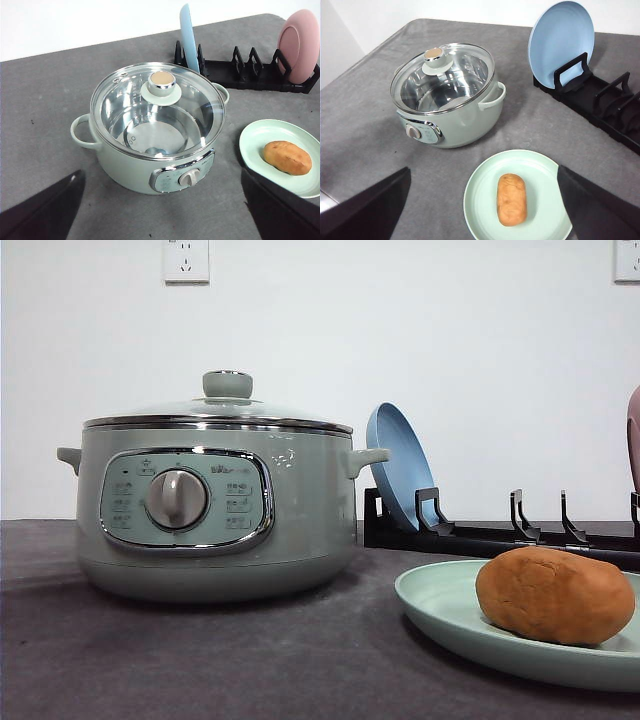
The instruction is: Transfer potato from steamer to green plate
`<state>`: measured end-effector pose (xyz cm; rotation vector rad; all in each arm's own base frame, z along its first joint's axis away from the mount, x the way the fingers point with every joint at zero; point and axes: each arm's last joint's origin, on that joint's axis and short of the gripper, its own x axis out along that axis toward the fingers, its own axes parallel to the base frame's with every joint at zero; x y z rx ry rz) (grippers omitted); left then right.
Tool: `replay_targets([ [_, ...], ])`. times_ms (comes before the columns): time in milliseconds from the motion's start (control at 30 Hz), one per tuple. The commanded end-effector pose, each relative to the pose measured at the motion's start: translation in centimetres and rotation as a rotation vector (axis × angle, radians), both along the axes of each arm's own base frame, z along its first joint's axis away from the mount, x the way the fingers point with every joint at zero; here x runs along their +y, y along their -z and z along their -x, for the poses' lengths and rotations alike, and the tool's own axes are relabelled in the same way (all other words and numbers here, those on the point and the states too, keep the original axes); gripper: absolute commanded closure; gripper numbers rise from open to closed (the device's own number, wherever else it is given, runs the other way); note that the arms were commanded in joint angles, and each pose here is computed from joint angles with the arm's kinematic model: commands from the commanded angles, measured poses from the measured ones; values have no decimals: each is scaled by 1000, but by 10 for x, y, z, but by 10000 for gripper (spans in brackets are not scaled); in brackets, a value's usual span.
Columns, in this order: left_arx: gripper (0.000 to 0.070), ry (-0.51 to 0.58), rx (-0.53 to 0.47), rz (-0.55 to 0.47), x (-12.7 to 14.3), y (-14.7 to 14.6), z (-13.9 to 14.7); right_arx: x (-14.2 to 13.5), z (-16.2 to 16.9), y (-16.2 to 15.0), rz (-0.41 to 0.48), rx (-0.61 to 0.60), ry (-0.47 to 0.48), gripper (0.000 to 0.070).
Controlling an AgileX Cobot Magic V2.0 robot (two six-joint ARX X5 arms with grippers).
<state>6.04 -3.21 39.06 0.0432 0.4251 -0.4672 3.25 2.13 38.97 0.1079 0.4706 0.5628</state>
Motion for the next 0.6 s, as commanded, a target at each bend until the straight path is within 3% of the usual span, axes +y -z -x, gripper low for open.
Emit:
replay_targets([
  [0, 63, 3, -15, 19, -1, -4, 0, 0, 1, -5, 3, -32, -12, 107],
  [233, 68, 3, -19, 22, -1, -4, 0, 0, 1, -5, 3, -31, -12, 108],
  [267, 120, 3, -18, 21, -1, -4, 0, 0, 1, -5, 4, -31, -13, 141],
  [300, 269, 4, -17, 20, -1, -4, 0, 0, 1, -5, 4, -30, -12, 263],
  [333, 489, 4, -14, 19, -1, -4, 0, 0, 1, -5, 4, -30, -12, 444],
  [367, 663, 3, -13, 18, -1, -4, 0, 0, 1, -5, 4, -30, -12, 647],
  [400, 683, 3, -13, 19, -1, -4, -1, 0, 1, -5, 5, -33, -13, 693],
  [567, 700, 3, -11, 17, -1, -4, -1, 0, 1, -6, 1, -35, -12, 690],
])
